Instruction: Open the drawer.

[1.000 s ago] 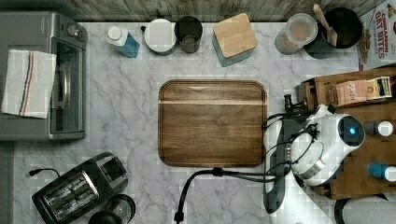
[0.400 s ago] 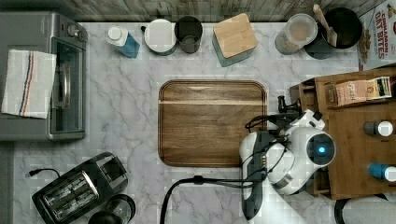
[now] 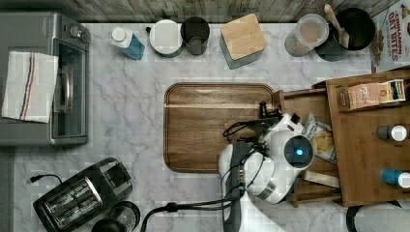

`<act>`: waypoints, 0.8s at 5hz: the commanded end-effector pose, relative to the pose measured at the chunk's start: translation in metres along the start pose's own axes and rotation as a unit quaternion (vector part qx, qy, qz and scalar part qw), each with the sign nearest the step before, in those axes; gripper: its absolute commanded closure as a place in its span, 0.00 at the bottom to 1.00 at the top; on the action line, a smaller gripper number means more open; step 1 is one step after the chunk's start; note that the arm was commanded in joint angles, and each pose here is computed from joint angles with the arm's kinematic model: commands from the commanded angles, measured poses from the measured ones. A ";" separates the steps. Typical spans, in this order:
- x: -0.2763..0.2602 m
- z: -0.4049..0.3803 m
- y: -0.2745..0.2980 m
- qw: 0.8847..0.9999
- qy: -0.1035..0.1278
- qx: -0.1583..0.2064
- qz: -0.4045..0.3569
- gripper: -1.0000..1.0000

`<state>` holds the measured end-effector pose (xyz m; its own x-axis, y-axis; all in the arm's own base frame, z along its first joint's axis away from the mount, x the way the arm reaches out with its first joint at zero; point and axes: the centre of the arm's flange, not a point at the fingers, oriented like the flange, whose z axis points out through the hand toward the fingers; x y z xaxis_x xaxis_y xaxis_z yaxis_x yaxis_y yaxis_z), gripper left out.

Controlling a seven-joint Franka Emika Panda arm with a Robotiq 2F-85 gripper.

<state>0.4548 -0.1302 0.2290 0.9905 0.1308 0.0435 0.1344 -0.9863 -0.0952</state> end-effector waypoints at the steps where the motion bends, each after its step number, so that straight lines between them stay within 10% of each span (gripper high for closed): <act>1: 0.015 0.012 -0.187 0.997 -0.025 0.021 -0.070 0.00; 4: 0.019 0.004 -0.203 0.997 -0.031 0.035 -0.066 0.00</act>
<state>0.4554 -0.0764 0.2303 0.9996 -0.0011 0.0293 0.0021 -0.9940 -0.1096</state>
